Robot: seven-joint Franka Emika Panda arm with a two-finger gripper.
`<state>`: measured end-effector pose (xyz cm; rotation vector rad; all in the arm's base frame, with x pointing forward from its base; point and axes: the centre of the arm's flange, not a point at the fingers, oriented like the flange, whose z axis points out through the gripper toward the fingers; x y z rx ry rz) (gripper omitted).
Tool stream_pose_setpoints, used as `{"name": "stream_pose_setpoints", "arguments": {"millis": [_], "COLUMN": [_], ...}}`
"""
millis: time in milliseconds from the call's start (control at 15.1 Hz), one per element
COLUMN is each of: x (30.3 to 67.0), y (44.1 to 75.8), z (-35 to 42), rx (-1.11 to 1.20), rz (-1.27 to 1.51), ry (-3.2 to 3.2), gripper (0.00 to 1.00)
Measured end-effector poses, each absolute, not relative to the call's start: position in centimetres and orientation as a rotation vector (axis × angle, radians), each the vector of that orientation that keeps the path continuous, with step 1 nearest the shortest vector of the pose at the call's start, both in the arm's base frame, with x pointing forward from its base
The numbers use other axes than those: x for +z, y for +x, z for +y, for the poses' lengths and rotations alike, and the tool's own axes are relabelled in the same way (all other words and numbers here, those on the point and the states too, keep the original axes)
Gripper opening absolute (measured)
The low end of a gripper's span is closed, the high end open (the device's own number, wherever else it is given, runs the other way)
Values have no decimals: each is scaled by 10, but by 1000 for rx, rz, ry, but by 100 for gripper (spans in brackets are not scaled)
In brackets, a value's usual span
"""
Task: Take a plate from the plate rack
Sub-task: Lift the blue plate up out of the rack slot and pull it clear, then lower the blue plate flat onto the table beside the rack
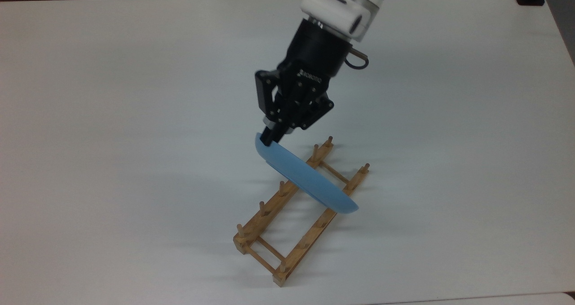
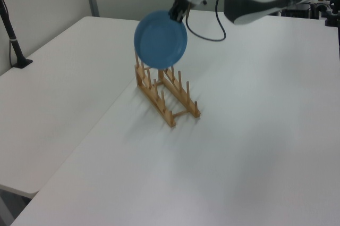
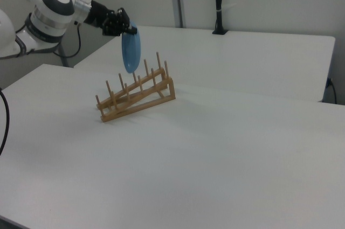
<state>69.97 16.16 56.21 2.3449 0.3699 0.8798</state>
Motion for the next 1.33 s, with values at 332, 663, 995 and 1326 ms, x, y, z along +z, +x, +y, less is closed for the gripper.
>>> {"name": "stream_pose_setpoints", "arguments": {"millis": [332,663,995,1326], "x": [608,600,553,491], "y": [690,681,655,624], "z": [127,58,-54,-138], "rx": [976,881,412,110], "rz": [131,-158,-198,-16], "ry": [2484,2892,3231,3322], "gripper": [8,8,7,7]}}
